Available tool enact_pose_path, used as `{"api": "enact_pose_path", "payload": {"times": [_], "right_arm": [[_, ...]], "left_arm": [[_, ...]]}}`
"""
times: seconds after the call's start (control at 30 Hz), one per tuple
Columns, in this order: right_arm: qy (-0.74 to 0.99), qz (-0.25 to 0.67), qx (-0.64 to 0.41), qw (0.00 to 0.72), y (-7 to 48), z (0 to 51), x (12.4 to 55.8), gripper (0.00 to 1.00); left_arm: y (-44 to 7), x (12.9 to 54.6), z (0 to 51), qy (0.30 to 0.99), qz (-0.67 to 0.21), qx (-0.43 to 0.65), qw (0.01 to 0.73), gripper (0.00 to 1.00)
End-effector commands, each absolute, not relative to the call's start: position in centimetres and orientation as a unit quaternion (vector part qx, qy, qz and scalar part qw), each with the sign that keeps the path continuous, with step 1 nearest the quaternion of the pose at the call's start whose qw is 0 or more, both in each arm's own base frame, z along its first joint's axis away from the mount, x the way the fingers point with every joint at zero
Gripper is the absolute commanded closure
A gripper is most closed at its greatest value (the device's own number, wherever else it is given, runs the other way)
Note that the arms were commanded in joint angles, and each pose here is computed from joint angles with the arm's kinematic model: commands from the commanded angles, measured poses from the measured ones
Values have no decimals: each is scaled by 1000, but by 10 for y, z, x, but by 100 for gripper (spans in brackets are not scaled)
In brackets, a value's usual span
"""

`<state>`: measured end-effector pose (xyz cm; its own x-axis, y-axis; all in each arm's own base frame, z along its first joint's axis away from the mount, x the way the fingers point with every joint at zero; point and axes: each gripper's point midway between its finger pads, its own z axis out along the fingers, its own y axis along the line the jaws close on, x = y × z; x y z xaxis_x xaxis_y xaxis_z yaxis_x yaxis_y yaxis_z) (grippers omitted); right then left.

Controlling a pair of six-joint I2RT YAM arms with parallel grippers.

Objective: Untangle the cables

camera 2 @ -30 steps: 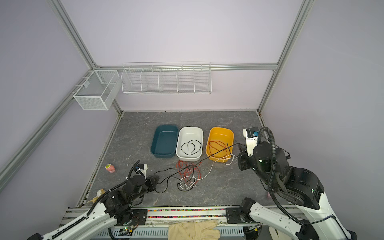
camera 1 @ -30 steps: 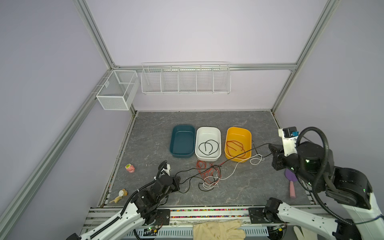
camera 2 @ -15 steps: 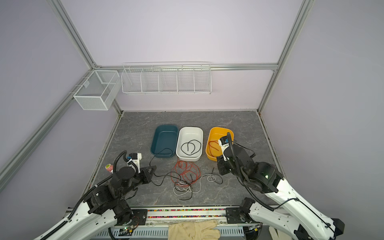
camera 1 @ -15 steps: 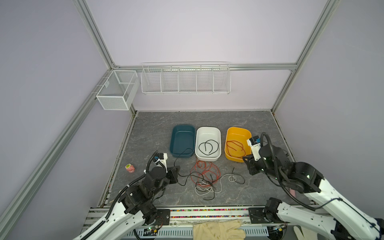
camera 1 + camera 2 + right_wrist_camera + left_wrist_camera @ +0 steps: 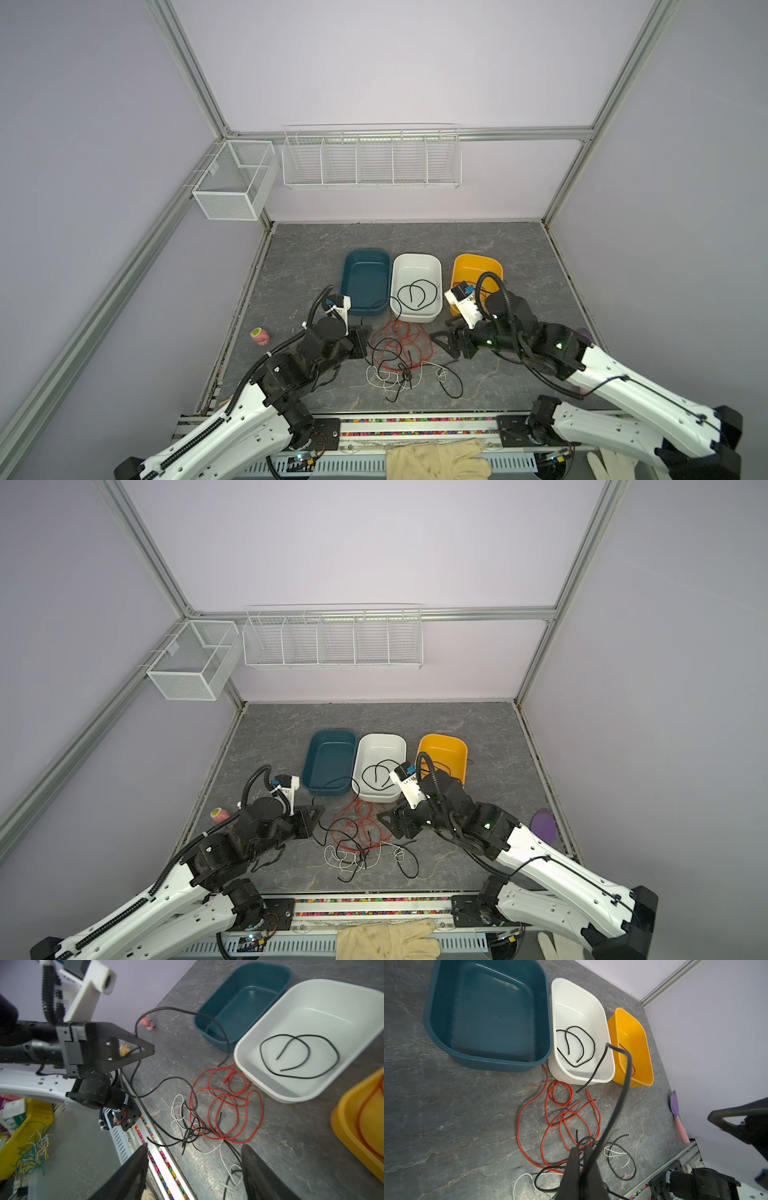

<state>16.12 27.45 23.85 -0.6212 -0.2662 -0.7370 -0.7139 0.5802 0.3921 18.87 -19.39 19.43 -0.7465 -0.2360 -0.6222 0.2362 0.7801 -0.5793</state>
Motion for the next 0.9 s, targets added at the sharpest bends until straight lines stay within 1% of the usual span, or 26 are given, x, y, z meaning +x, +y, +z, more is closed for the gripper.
{"api": "enact_pose_path", "payload": {"times": [0.0, 0.1, 0.2, 0.33, 0.37, 0.43, 0.47, 0.57, 0.73, 0.77, 0.87], "right_arm": [[790, 384, -355, 320, 309, 240, 150, 28], [790, 380, -368, 309, 323, 226, 150, 29], [792, 379, -381, 291, 336, 211, 149, 32], [787, 385, -390, 284, 348, 204, 145, 46], [790, 384, -392, 273, 347, 192, 141, 47], [786, 390, -397, 270, 353, 191, 138, 54], [786, 389, -399, 268, 355, 190, 137, 56], [787, 387, -405, 258, 358, 183, 133, 58], [789, 385, -410, 247, 361, 176, 126, 57], [789, 384, -410, 248, 362, 175, 126, 58], [791, 381, -410, 247, 362, 173, 126, 72]], "left_arm": [[-208, 193, 222, 854, -367, 14, 368, 100], [-214, 194, 223, 854, -372, 20, 364, 100], [-218, 195, 224, 852, -379, 21, 361, 100], [-217, 196, 220, 854, -375, 20, 361, 100], [-217, 196, 219, 854, -374, 20, 361, 100], [-217, 196, 216, 855, -371, 18, 361, 100], [-217, 197, 215, 856, -370, 18, 361, 100], [-217, 198, 213, 857, -367, 16, 362, 100], [-215, 199, 213, 857, -362, 14, 365, 100], [-215, 199, 213, 857, -363, 13, 365, 100], [-215, 200, 211, 857, -364, 12, 365, 100]]}}
